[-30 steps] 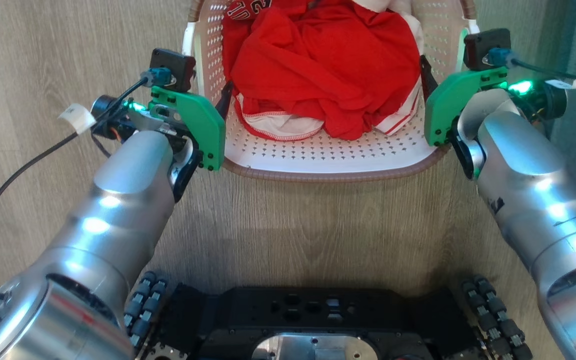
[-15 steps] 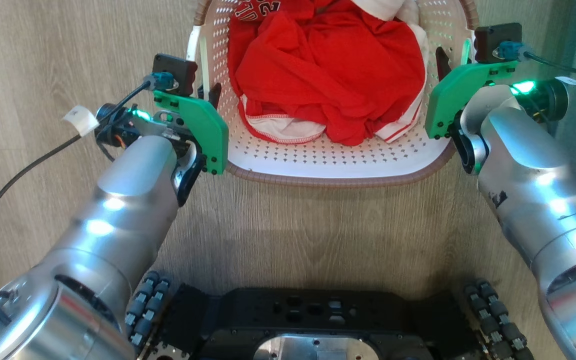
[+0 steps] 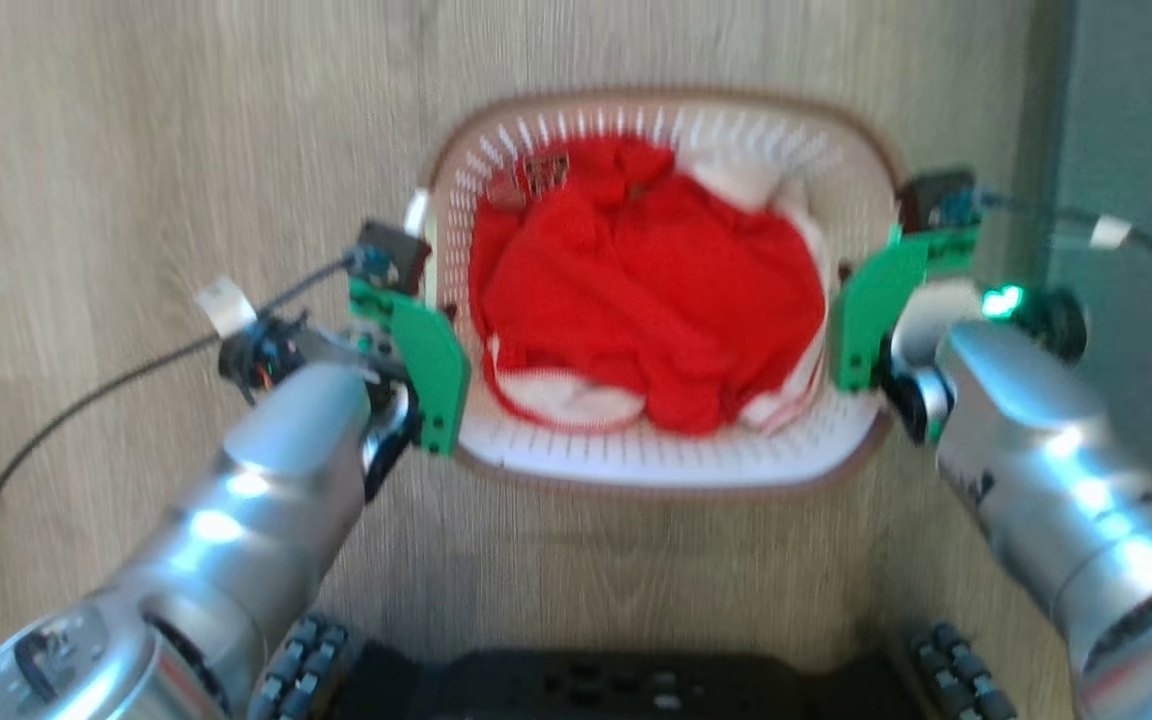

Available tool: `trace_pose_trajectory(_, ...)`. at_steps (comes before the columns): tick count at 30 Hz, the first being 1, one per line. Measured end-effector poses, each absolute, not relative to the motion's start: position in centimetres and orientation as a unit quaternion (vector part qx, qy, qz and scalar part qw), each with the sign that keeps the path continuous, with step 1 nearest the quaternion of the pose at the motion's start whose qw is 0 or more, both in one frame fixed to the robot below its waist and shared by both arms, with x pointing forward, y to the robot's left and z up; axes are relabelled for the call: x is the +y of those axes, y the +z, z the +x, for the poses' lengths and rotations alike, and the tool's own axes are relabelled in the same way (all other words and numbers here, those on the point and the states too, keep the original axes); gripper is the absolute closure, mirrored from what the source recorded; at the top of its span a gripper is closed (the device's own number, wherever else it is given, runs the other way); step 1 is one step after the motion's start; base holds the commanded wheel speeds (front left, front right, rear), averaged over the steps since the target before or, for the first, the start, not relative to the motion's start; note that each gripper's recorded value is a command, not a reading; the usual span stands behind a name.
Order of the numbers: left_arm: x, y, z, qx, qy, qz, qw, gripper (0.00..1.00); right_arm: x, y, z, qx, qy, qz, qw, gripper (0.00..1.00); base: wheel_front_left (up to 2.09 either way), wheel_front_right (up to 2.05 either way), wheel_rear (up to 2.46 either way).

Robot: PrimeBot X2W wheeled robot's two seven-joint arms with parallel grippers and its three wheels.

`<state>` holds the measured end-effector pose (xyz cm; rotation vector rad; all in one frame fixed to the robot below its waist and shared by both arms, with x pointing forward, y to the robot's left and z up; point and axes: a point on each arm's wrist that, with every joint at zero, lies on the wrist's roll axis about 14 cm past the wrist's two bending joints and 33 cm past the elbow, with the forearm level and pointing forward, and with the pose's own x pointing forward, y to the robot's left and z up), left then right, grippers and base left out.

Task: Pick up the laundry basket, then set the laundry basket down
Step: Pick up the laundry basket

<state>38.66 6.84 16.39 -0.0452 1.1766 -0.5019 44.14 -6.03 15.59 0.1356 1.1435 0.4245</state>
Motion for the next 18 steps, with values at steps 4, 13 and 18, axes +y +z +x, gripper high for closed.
trace_pose_trajectory(4,6.7,18.8,37.5,0.544,-0.238,-0.020,0.804,1.00,-6.2,18.1,42.2,0.553,0.200,0.067,0.806,1.00,0.00,0.00,0.00)
trace_pose_trajectory(13,7.1,23.9,34.1,0.539,-0.233,-0.014,0.810,1.00,-5.6,24.2,38.3,0.556,0.213,0.073,0.800,1.00,0.00,0.00,0.00)
trace_pose_trajectory(18,8.0,26.1,32.4,0.535,-0.226,-0.014,0.814,1.00,-4.6,27.4,36.3,0.546,0.220,0.095,0.803,1.00,0.00,0.00,0.00)
